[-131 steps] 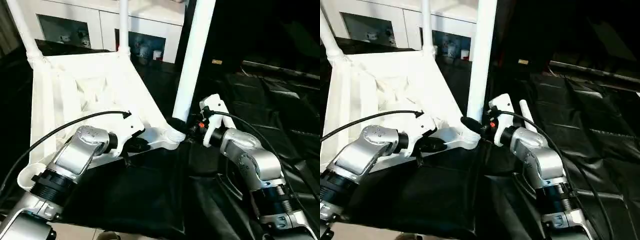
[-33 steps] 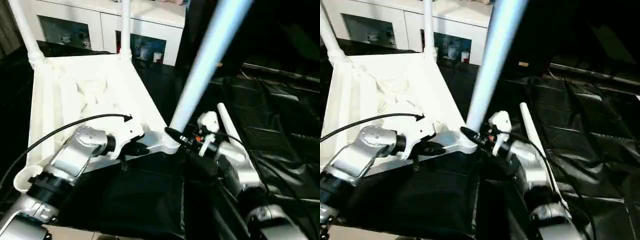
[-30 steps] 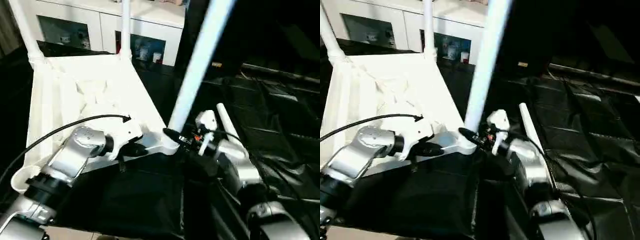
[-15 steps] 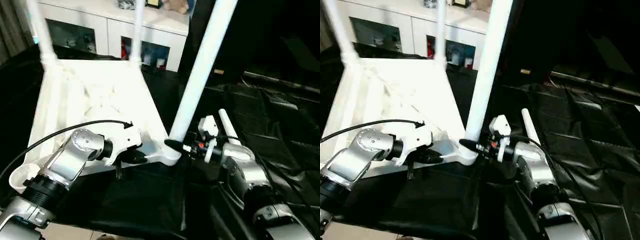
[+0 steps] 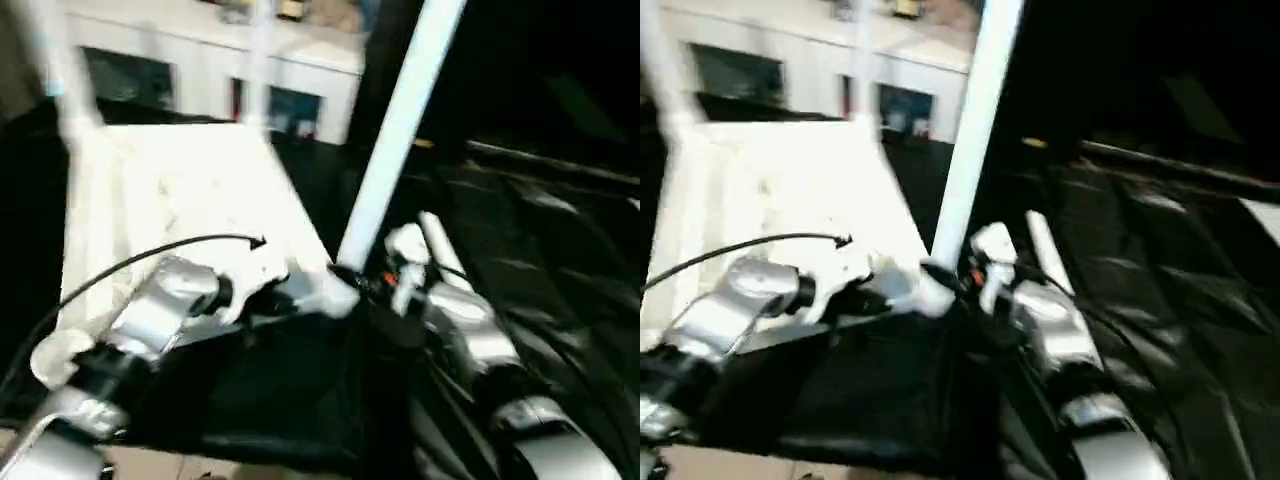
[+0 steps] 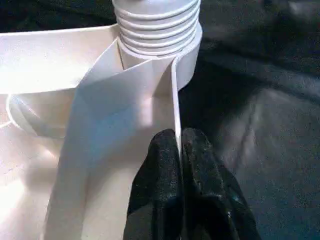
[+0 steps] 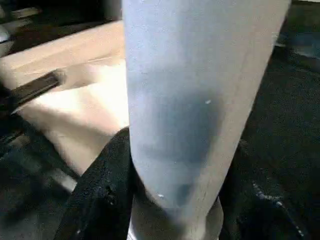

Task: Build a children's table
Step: Insert table leg to table base

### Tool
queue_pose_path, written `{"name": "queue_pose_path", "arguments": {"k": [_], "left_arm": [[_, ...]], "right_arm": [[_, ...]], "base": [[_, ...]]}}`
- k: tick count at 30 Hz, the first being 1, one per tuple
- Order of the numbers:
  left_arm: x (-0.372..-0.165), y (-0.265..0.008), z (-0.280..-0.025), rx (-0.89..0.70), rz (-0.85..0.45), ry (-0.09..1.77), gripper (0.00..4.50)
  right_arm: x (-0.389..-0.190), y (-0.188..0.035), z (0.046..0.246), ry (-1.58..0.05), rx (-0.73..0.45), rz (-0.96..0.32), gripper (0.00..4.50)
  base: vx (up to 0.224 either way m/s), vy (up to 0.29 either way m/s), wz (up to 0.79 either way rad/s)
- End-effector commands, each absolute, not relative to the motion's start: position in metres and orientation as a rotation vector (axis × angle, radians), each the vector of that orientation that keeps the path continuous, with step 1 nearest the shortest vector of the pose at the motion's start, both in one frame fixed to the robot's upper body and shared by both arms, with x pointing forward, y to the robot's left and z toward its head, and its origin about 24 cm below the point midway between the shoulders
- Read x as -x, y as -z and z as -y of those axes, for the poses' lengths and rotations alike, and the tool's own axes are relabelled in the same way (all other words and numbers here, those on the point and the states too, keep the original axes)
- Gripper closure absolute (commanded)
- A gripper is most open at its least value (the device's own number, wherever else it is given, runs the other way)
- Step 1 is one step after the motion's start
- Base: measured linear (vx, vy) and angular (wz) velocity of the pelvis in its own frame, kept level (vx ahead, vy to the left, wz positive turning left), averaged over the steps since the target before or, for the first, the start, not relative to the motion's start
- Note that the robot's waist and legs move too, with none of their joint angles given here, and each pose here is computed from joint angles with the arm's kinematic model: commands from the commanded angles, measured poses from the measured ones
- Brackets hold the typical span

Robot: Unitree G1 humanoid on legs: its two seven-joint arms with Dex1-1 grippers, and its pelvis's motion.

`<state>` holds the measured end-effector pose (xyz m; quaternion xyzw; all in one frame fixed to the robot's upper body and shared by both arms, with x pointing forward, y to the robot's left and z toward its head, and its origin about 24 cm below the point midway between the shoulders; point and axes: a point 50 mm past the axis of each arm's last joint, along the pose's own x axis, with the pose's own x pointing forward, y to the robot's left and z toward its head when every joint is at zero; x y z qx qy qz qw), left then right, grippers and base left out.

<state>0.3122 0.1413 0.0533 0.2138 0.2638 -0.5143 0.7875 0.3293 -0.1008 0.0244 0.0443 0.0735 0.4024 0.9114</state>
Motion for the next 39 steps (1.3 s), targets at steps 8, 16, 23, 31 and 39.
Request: {"name": "queue_pose_path", "arguments": {"k": [8, 16, 23, 31, 39], "left_arm": [[-0.316, -0.064, -0.09, -0.358, -0.556, 0.964, 4.5], [-0.315, -0.07, -0.073, -0.335, -0.549, 0.889, 4.5], [-0.32, -0.064, -0.096, -0.456, -0.489, 0.866, 4.5], [-0.311, -0.077, -0.116, -0.424, -0.36, 1.05, 4.5], [-0.31, -0.109, -0.144, -0.183, -0.257, 1.124, 3.69]], "right_arm": [[-0.341, 0.013, 0.118, -0.147, -0.11, -0.429, 2.61], [-0.346, 0.003, 0.082, -0.205, -0.065, -0.401, 2.61], [-0.36, -0.027, 0.078, -0.281, -0.163, -0.223, 2.61], [-0.378, -0.096, 0.105, -0.453, -0.377, 0.17, 2.61], [-0.366, -0.12, 0.117, -0.726, -0.386, 0.274, 2.61]], "base": [[-0.035, -0.045, -0.14], [-0.003, 0.0, 0.02], [0.0, 0.0, 0.0], [0.0, 0.0, 0.0], [0.0, 0.0, 0.0]]}}
